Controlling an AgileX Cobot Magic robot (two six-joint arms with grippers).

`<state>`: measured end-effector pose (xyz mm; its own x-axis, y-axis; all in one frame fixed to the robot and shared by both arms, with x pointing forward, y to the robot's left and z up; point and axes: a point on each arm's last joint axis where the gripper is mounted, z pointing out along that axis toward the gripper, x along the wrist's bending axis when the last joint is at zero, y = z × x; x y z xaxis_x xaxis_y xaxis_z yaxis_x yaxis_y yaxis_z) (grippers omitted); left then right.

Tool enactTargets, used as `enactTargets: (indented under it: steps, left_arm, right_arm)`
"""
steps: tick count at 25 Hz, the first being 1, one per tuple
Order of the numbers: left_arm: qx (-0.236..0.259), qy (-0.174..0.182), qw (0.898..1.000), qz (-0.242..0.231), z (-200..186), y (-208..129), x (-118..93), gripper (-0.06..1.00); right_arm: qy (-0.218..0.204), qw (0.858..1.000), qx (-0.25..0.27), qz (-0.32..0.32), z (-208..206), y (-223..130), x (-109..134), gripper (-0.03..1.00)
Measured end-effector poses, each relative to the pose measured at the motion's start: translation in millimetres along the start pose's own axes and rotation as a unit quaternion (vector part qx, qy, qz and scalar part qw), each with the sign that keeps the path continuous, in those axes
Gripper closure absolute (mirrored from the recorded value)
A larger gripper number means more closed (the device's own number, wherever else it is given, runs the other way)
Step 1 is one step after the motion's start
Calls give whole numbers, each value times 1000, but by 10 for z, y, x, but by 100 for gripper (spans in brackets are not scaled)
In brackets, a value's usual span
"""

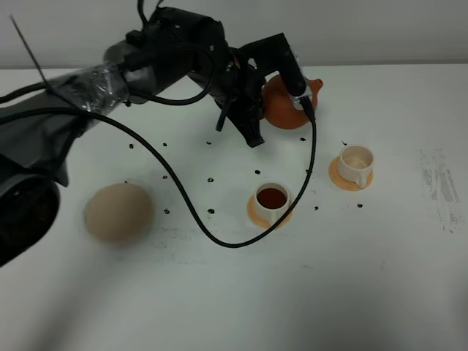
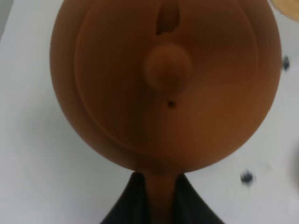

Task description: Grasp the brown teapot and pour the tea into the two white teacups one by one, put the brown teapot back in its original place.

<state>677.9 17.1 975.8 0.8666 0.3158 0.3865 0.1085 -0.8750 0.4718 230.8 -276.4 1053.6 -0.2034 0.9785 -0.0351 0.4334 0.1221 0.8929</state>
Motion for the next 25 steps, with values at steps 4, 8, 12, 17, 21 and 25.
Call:
enactTargets:
  steps: [4,8,12,17,21,25]
  left_arm:
    - [-9,0,998,65,261,115,-100,82]
    - [-19,24,991,129,394,157,-153,82]
    - [-18,56,984,169,406,163,-102,82]
    - [-19,87,972,216,401,239,-119,82]
    - [-27,99,964,243,422,322,-193,82]
    - [-15,104,949,297,482,333,-253,82]
  right_arm:
    - [0,1000,0,0,0,0,0,75]
    - [0,1000,0,0,0,0,0,75]
    - [0,1000,0,0,0,0,0,75]
    - [0,1000,0,0,0,0,0,75]
    - [0,1000,0,0,0,0,0,75]
    - [0,1000,0,0,0,0,0,75]
